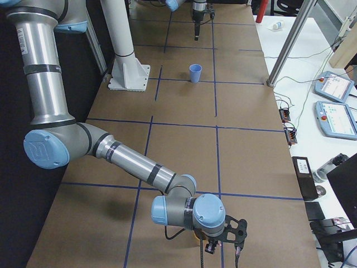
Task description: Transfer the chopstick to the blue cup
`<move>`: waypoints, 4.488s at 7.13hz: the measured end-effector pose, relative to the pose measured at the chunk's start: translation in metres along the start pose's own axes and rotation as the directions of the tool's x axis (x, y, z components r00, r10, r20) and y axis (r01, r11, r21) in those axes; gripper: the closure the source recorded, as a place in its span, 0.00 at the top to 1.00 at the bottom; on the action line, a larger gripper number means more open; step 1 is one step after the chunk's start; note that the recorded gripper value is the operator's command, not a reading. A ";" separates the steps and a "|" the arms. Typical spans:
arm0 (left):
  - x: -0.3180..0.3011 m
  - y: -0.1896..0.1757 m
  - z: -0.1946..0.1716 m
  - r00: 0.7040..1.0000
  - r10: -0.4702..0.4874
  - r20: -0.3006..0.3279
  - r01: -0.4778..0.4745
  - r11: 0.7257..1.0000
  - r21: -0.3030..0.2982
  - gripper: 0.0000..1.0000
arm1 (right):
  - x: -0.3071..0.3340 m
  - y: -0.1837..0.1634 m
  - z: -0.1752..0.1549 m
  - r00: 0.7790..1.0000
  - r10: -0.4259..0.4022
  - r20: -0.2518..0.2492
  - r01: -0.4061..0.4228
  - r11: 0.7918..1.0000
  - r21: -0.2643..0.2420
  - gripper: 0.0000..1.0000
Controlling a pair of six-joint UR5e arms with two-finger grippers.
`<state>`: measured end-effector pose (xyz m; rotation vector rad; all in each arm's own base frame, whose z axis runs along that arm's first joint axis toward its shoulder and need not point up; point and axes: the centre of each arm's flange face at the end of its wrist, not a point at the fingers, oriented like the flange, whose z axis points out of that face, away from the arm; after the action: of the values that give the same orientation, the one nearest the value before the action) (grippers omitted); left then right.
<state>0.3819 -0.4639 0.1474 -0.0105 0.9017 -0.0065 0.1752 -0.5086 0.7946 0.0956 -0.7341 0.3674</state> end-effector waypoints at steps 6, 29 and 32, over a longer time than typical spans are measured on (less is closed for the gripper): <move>0.002 0.002 0.002 1.000 0.003 -0.001 -0.003 1.000 -0.003 1.00 | -0.008 -0.010 -0.003 0.999 -0.020 -0.039 0.021 1.000 0.016 0.00; -0.282 -0.062 -0.048 0.926 0.317 0.206 -0.330 0.943 0.033 1.00 | -0.765 0.175 -0.261 0.990 -0.106 0.088 0.099 0.992 0.080 0.00; -0.350 -0.065 -0.068 0.902 0.354 0.247 -0.370 0.929 0.018 1.00 | -0.887 0.268 -0.242 0.985 -0.141 0.103 0.118 0.972 0.201 0.00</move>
<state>0.1116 -0.5258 0.3806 0.2143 0.6488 0.3081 -0.3717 -0.4684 0.0097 0.3506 -0.8016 0.3094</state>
